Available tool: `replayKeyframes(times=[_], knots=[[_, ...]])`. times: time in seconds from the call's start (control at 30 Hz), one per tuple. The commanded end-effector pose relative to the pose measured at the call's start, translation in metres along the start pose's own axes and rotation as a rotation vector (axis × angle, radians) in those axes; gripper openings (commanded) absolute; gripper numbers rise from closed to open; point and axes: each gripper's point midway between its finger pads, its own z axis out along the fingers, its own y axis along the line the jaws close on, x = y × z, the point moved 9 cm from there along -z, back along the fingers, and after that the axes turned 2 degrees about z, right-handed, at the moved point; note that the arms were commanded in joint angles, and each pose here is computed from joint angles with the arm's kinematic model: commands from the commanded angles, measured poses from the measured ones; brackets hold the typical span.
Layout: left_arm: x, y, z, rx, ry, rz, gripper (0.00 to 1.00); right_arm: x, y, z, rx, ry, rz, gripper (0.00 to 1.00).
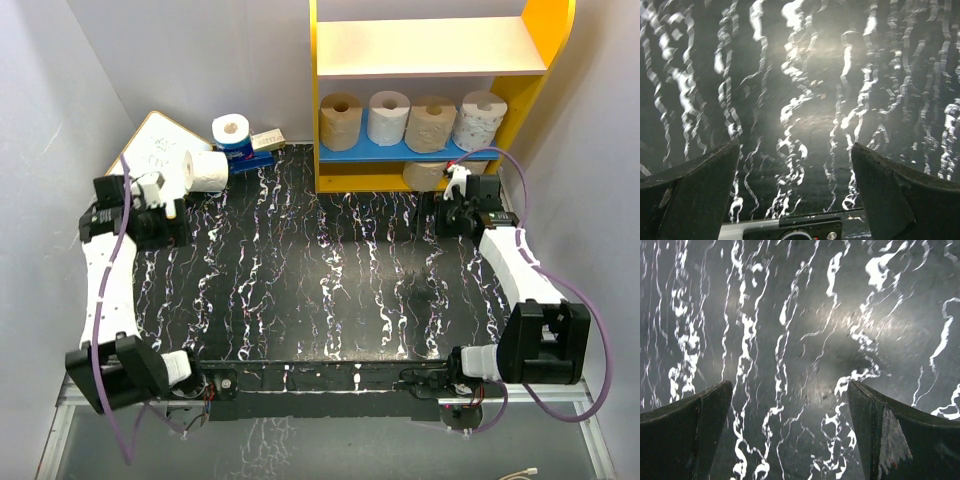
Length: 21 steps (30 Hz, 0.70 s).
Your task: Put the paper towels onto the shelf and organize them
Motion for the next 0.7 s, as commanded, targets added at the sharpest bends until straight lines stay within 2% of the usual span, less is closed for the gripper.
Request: replayKeyframes(times=[0.0,0.1,0.17,0.3,0.4,0.47,0.67], knots=[[-0.045,-0.015,0.007,0.054,-0.046,0.088,0.94,0.012,0.008,-0.022,-0.116,-0.006,-0.195,0.98],[-0.078,-0.022,0.030,0.201,-0.105,0.026,0.95,0.019,0.006,-0.031,-0.071,-0.026,-0.217,0.98],[-0.095,-0.024,0.048,0.234,-0.152,-0.009,0.96,0.021,0.003,-0.039,-0.020,-0.038,-0.224,0.99],[-0.124,-0.017,0.090,0.172,-0.197,-0.005,0.95,0.029,0.000,-0.061,0.060,-0.092,-0.293,0.98],[-0.134,-0.013,0.129,0.237,-0.196,0.033,0.91,0.031,-0.002,-0.071,0.016,-0.131,-0.309,0.98],[-0.143,-0.007,0.151,0.212,-0.195,0.060,0.90,0.032,-0.013,-0.072,0.030,-0.123,-0.293,0.98],[-0.172,0.004,0.180,0.104,-0.305,0.112,0.86,0.033,-0.032,-0.073,0.089,-0.103,-0.236,0.99]])
